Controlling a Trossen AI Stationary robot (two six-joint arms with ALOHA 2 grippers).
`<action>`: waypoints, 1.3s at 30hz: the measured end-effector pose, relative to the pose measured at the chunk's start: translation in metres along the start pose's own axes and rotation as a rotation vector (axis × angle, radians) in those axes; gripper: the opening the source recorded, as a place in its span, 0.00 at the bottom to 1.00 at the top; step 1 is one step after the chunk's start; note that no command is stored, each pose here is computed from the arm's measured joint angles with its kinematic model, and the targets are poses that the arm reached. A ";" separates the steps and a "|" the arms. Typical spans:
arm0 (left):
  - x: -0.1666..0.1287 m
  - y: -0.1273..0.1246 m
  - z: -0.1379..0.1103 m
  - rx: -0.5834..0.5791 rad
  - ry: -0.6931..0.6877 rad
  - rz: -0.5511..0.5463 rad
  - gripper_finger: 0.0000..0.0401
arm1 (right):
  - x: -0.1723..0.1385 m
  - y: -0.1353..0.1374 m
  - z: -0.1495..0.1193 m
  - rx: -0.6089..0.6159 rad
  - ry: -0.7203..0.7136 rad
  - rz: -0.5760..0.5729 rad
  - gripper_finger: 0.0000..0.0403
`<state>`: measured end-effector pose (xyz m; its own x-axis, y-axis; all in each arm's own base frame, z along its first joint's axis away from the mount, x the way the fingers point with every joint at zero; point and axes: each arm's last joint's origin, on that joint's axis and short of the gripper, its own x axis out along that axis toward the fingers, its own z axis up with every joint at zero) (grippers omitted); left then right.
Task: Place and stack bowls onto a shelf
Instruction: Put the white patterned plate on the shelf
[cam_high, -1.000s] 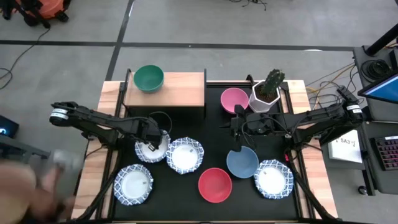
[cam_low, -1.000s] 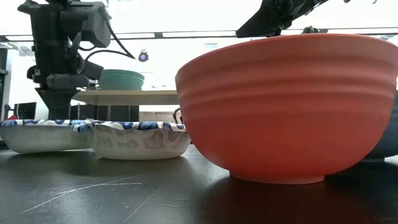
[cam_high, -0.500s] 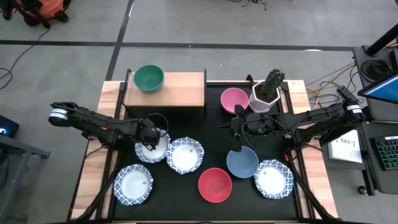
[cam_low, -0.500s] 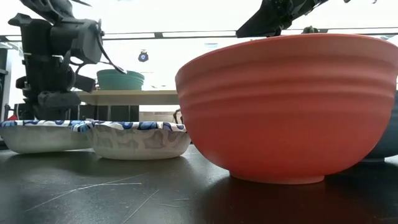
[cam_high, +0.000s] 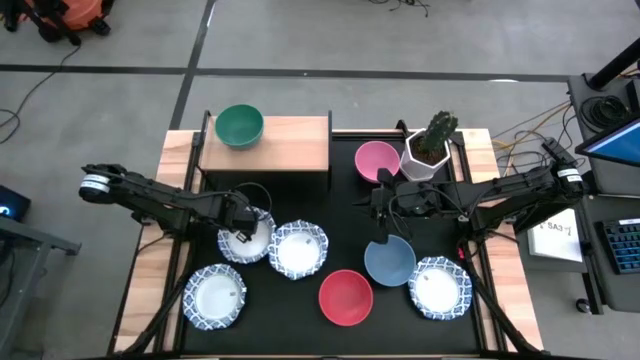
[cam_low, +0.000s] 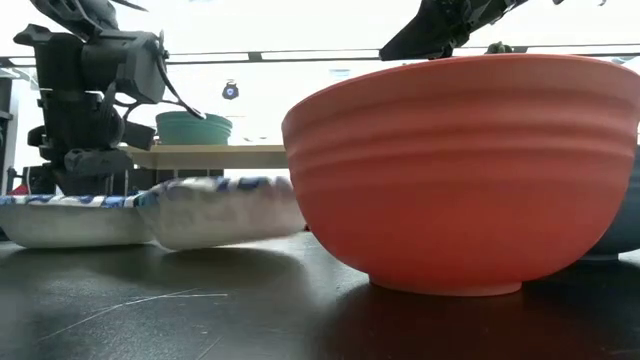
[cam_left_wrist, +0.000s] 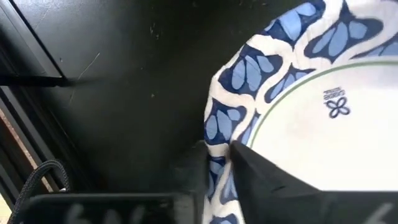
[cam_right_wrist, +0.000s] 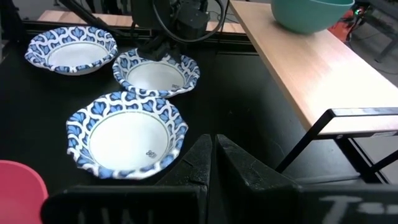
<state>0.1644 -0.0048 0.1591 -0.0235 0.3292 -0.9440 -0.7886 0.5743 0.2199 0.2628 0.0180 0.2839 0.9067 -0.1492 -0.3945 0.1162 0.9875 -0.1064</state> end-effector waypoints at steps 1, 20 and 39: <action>0.000 0.000 0.000 0.000 0.000 0.000 0.08 | 0.000 0.000 0.000 0.002 0.000 0.000 0.03; -0.097 -0.002 0.039 0.195 -0.214 -0.174 0.00 | -0.004 0.015 -0.007 -0.011 0.070 0.055 0.03; -0.216 0.020 0.106 0.311 -0.726 -0.227 0.00 | -0.009 0.029 -0.012 -0.044 0.107 0.105 0.03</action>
<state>0.2190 0.0153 0.3936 0.6039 0.5217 -0.6026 -0.5175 0.8317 0.2013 0.2535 0.0478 0.2733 0.8644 -0.0524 -0.5000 0.0034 0.9952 -0.0983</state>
